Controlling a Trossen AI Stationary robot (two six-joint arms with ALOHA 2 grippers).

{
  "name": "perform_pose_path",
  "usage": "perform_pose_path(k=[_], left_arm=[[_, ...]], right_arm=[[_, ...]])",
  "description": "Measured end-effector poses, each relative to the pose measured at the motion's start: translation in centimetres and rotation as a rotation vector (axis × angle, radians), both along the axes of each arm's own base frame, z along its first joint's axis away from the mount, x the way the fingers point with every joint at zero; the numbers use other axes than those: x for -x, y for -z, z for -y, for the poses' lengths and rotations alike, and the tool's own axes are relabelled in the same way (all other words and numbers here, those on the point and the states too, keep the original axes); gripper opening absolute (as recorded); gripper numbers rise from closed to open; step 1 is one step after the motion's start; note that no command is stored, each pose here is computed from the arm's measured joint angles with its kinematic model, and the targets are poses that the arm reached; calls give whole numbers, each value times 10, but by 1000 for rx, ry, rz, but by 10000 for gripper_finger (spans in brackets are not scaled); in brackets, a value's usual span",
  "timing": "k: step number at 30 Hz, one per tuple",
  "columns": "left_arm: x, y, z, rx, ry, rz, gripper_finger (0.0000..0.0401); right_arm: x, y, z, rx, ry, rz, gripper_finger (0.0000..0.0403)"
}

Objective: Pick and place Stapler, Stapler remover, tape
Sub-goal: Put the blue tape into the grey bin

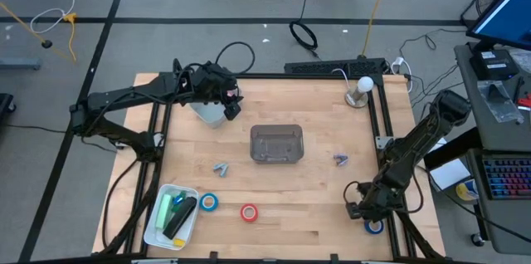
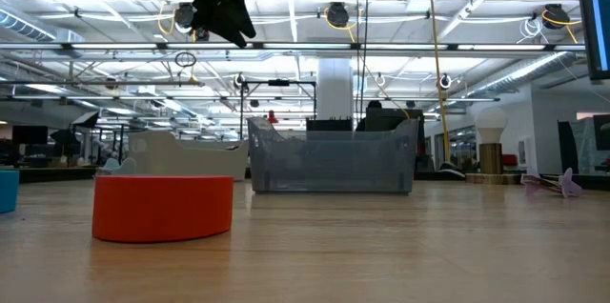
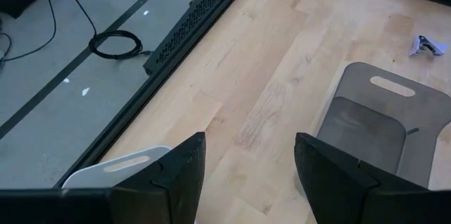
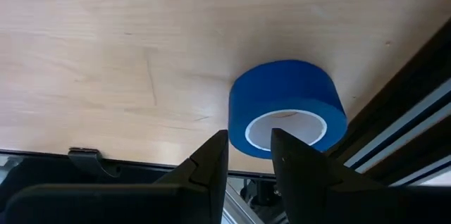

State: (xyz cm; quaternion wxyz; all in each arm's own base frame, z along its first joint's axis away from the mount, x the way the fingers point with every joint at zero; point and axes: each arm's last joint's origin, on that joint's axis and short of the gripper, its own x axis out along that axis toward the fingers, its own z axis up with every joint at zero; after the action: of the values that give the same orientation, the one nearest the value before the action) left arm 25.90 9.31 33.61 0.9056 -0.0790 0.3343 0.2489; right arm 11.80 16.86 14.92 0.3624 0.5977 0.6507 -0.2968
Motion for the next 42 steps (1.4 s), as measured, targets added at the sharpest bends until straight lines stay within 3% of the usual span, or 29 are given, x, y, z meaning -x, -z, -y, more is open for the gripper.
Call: perform_pose_path(k=[30,42], left_arm=[[0,0,-1,-11,-16,-3,218],[0,0,-1,-14,-18,-4,218]], right_arm=[[-6,4,2,1,2,-11,100],[-10,18,0,-13,-38,-114,100]])
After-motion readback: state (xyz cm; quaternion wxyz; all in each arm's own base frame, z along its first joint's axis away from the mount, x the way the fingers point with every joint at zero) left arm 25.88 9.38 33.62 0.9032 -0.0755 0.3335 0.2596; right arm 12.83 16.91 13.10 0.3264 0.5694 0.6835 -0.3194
